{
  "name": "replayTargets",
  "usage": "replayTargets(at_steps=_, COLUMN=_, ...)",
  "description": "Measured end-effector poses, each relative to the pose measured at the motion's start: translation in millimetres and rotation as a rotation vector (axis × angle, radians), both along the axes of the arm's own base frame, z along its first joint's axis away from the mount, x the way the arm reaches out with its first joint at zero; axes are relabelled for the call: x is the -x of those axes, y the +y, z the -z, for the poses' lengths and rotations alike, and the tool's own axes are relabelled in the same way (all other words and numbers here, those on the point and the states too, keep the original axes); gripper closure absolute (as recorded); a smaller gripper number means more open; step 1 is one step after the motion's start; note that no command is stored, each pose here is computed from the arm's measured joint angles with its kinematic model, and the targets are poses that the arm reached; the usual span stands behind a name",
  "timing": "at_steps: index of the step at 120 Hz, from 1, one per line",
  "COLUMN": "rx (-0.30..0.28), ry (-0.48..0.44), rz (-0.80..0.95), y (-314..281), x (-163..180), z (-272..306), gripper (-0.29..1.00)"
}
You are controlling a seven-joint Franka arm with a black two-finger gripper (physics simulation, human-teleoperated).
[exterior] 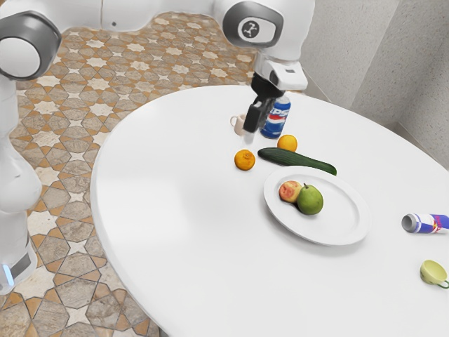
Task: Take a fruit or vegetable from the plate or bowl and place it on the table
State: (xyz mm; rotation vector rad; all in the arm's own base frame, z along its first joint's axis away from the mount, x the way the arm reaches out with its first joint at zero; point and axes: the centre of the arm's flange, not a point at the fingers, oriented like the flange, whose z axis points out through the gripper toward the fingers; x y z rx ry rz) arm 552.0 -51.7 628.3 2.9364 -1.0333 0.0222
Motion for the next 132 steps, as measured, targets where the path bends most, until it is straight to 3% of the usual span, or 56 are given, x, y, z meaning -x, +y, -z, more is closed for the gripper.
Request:
replayTargets(at_steps=32, rx=0.086, ry=0.033, rz=0.327, y=-43.4, x=-29.3, z=35.4, gripper=0.02)
replayTargets(at_steps=50, rx=0.097, ry=0.013, rz=0.324, y=13.9, x=-44.7, z=44.5, gripper=0.02)
replayTargets(at_steps=66, rx=0.154, ry=0.004, rz=0.377, y=38.4, x=-79.0, z=69.6, gripper=0.02)
replayTargets(at_steps=132, rx=0.203, ry=-0.125, rz=0.527, y=56.0, x=-132.3, z=140.9, gripper=0.02)
